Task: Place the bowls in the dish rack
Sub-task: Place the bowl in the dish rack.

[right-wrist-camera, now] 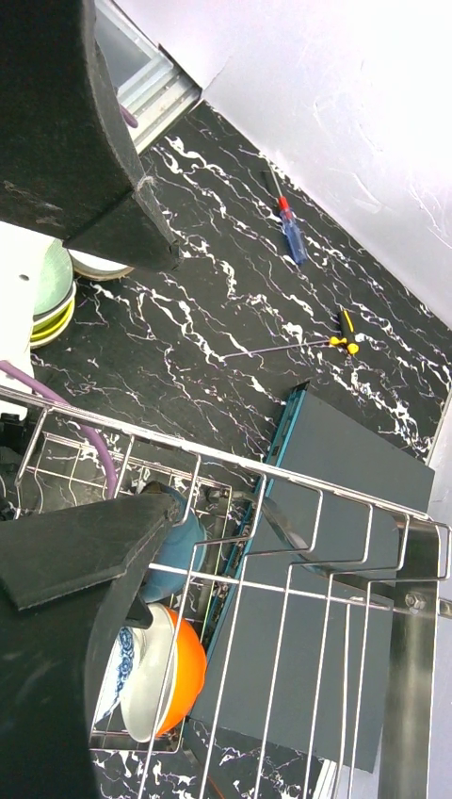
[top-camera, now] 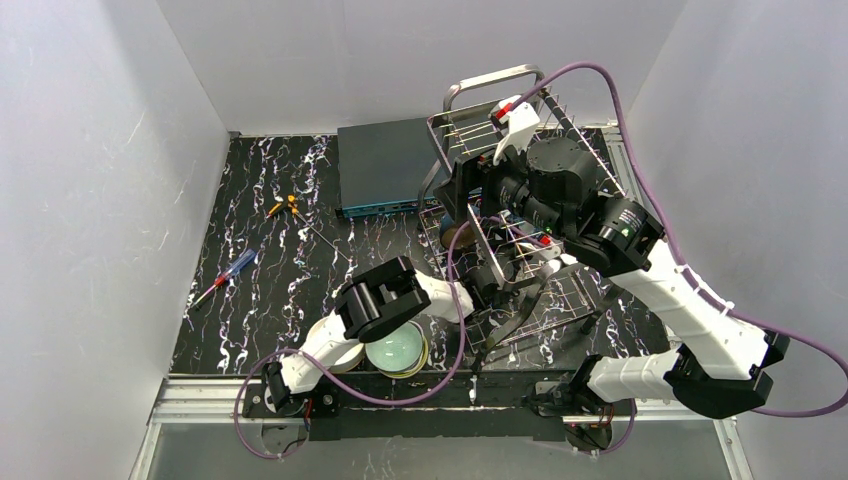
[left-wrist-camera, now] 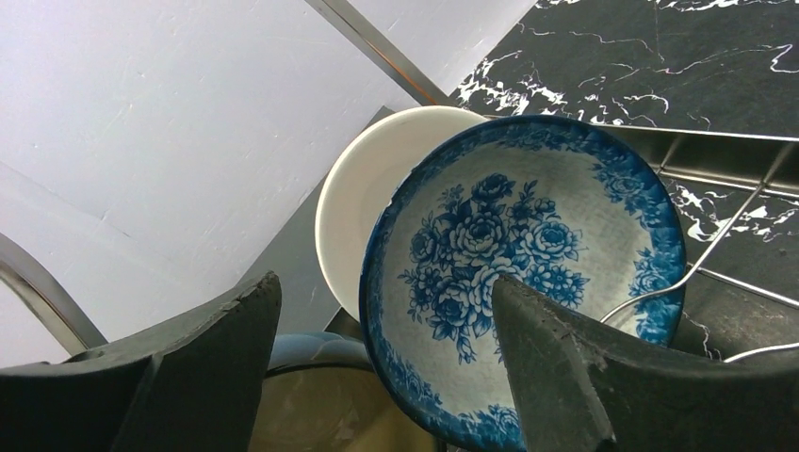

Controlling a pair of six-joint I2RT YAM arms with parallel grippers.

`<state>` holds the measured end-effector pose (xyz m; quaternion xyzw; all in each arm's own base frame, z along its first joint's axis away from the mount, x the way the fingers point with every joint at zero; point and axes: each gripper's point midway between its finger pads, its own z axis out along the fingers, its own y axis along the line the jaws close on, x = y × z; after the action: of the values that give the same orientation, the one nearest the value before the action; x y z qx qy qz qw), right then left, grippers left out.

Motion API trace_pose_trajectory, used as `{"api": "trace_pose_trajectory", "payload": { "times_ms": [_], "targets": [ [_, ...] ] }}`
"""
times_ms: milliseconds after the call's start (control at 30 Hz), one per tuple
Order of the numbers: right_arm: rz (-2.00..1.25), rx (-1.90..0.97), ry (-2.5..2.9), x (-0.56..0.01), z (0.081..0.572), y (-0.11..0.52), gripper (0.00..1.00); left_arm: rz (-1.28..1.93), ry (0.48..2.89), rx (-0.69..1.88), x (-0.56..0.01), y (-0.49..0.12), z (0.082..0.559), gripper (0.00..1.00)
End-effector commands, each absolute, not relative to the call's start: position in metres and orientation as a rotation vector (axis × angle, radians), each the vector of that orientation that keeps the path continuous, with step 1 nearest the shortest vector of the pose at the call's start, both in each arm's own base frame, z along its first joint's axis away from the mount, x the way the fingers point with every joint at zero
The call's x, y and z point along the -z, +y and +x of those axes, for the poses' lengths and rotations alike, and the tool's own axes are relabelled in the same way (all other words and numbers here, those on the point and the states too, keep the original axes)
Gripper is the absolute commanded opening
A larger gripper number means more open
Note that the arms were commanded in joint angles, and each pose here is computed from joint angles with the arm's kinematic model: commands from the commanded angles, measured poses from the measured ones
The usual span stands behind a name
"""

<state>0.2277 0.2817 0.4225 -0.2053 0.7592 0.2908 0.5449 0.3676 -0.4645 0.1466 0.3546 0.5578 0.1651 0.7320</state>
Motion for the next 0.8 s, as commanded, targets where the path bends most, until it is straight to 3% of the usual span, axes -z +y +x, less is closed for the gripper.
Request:
{"api": "trace_pose_trajectory", "payload": {
  "times_ms": [0, 767],
  "targets": [
    [-0.473, -0.711, 1.767, -0.432, 0.224, 0.278, 0.95, 0.672, 1.2, -0.306, -0.196, -0.457, 0.361, 0.81],
    [-0.479, -0.751, 1.766, -0.434, 0.221, 0.284, 0.95, 0.601, 1.202, -0.276, -0.228, -0.412, 0.336, 0.88]
  ]
}}
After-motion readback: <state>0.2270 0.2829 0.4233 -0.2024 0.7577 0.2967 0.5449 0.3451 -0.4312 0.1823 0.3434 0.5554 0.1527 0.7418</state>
